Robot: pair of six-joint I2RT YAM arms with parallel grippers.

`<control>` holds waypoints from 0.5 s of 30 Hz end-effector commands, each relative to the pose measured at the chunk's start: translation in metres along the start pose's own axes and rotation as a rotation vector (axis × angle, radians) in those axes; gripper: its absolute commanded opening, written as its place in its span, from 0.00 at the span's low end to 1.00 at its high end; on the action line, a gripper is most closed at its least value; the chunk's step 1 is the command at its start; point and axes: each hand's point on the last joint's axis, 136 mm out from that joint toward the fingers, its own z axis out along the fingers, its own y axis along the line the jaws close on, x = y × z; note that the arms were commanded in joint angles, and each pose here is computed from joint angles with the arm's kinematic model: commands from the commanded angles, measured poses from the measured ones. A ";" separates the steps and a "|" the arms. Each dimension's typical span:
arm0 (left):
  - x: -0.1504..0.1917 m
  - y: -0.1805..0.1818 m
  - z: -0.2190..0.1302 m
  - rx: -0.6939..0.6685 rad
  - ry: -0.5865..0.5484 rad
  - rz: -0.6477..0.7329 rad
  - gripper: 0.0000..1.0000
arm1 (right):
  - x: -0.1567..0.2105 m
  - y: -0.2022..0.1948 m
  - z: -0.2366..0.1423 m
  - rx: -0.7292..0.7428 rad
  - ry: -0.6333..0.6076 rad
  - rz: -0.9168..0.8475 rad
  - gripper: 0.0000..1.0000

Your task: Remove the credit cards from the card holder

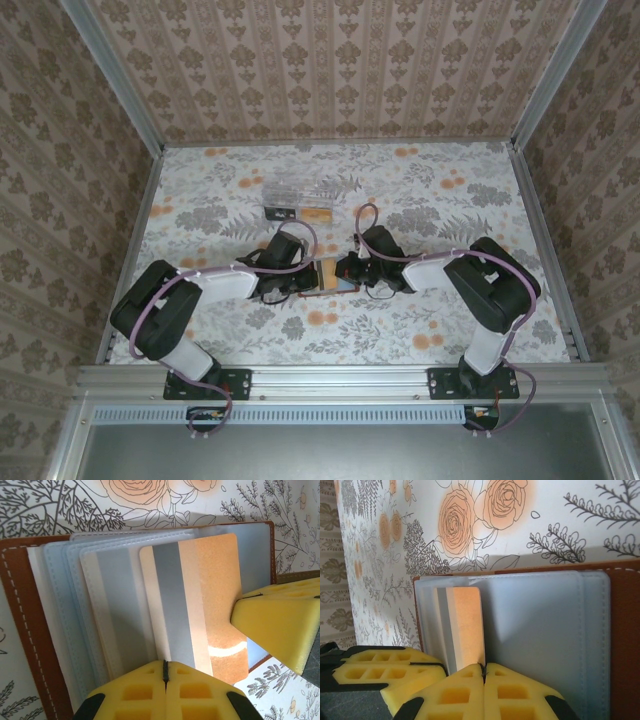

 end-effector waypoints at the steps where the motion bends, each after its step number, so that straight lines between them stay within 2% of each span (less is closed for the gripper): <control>1: 0.014 0.013 0.002 -0.044 0.042 -0.003 0.02 | 0.004 -0.009 -0.008 -0.009 0.007 0.023 0.00; 8: 0.012 0.014 -0.002 -0.040 0.034 -0.007 0.02 | -0.003 -0.022 -0.029 -0.030 -0.025 0.052 0.00; 15: 0.007 0.007 -0.009 -0.024 0.018 0.006 0.02 | -0.012 -0.019 -0.059 -0.032 -0.067 0.029 0.00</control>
